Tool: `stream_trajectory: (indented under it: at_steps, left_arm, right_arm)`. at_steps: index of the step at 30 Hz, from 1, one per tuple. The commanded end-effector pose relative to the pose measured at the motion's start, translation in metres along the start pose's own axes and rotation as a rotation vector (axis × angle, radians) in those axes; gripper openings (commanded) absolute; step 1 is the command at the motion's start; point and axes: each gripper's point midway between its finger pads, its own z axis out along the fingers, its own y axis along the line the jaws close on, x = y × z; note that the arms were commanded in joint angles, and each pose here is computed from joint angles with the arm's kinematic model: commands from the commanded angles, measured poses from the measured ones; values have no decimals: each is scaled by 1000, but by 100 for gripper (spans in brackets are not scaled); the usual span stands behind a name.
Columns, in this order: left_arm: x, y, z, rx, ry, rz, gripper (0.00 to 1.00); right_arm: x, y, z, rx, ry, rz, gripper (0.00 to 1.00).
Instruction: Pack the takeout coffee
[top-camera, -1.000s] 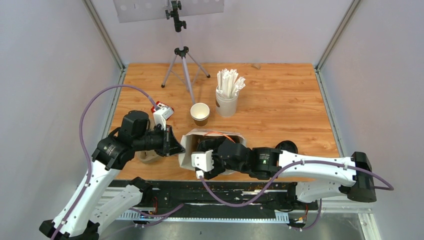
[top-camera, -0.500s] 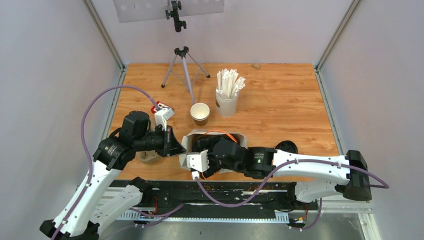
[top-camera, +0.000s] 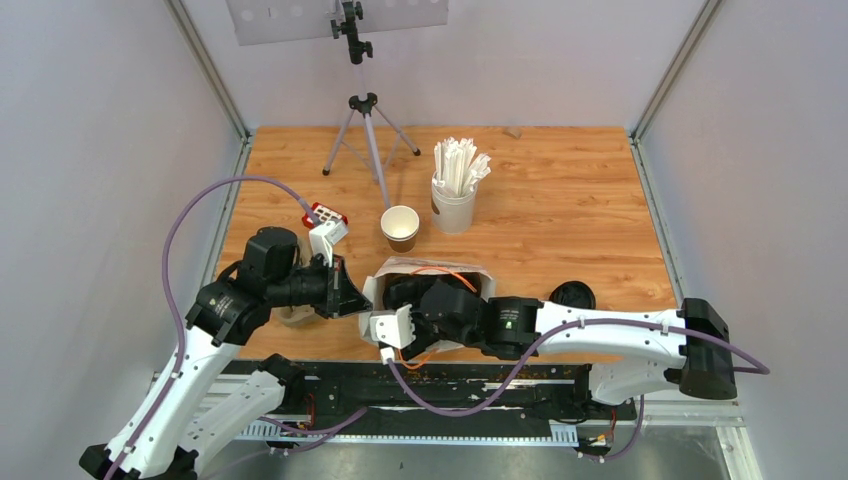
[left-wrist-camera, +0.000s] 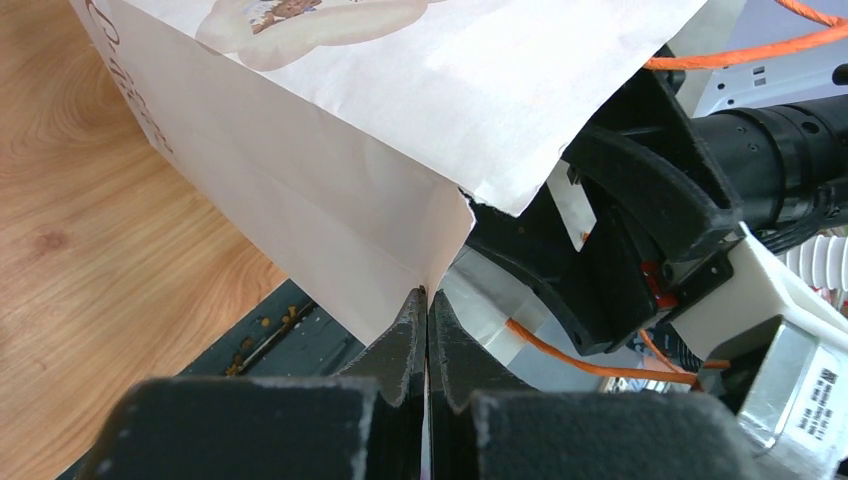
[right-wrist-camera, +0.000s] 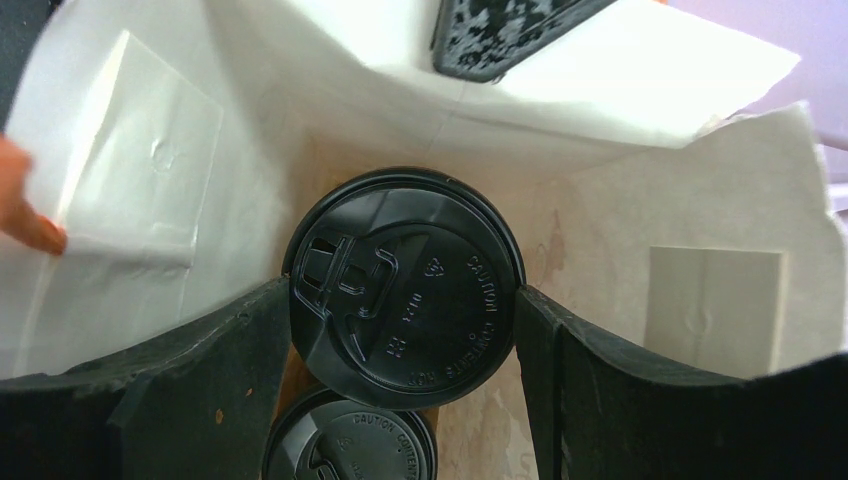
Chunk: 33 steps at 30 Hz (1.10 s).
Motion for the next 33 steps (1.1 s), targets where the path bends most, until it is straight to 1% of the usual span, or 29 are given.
stream_trajectory:
  at_steps: [1, 5, 18, 33]
  left_arm:
    - [-8, -5, -1, 24, -29, 49, 0]
    - [-8, -8, -1, 43, -26, 48, 0]
    - [-6, -10, 0, 60, -40, 23, 0]
    - [-4, -11, 3, 89, -56, 17, 0]
  right_arm:
    - [2, -12, -2, 57, -12, -7, 69]
    - [9, -7, -1, 46, -3, -23, 69]
    - [7, -11, 5, 63, -10, -36, 69]
    - [16, -5, 15, 50, 25, -61, 68]
